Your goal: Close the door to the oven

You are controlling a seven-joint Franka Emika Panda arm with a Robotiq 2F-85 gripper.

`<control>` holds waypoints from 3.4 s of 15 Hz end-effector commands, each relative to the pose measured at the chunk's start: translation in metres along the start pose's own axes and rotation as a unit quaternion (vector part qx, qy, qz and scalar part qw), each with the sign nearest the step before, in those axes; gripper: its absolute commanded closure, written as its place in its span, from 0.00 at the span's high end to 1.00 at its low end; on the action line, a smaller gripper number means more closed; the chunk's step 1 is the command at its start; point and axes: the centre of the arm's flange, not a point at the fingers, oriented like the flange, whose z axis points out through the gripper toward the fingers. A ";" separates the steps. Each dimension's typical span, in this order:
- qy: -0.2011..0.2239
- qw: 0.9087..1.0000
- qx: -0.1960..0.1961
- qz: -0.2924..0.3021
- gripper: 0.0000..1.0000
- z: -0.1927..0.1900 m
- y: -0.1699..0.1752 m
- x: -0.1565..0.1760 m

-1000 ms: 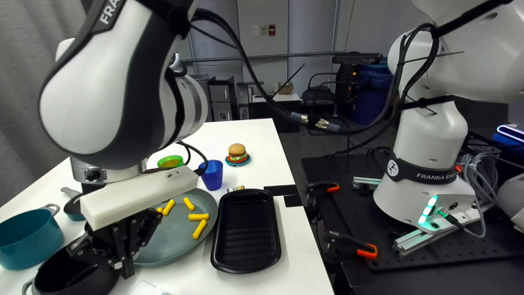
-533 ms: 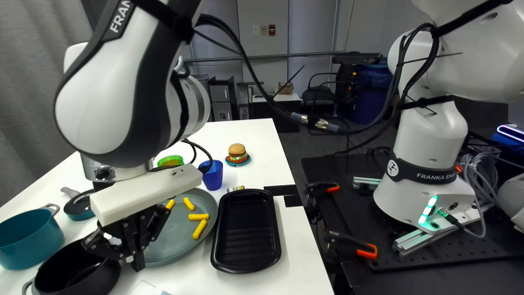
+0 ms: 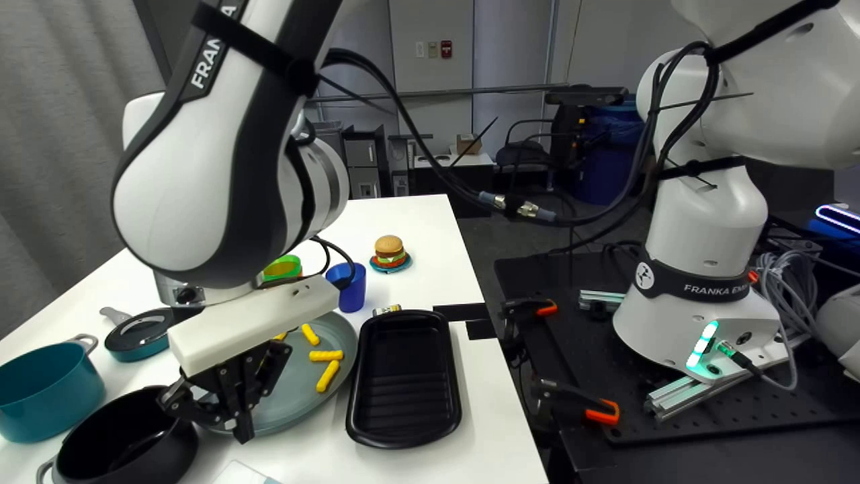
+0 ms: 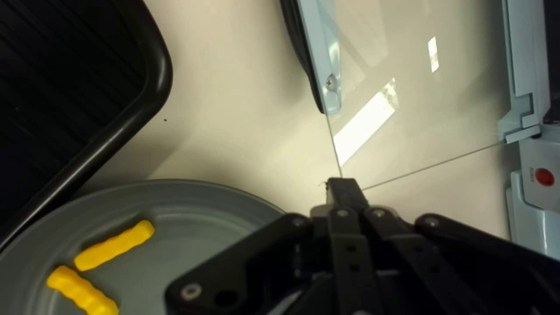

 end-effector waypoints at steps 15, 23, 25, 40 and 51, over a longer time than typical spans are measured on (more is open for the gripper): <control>-0.021 0.999 0.012 0.028 0.00 0.037 0.000 0.023; -0.032 0.998 0.022 0.048 0.00 0.047 0.003 0.031; -0.037 0.998 0.024 0.047 0.00 0.050 0.001 0.029; -0.086 0.971 0.217 0.049 0.00 0.001 -0.020 0.027; -0.095 0.969 0.229 0.021 0.00 -0.022 -0.037 0.021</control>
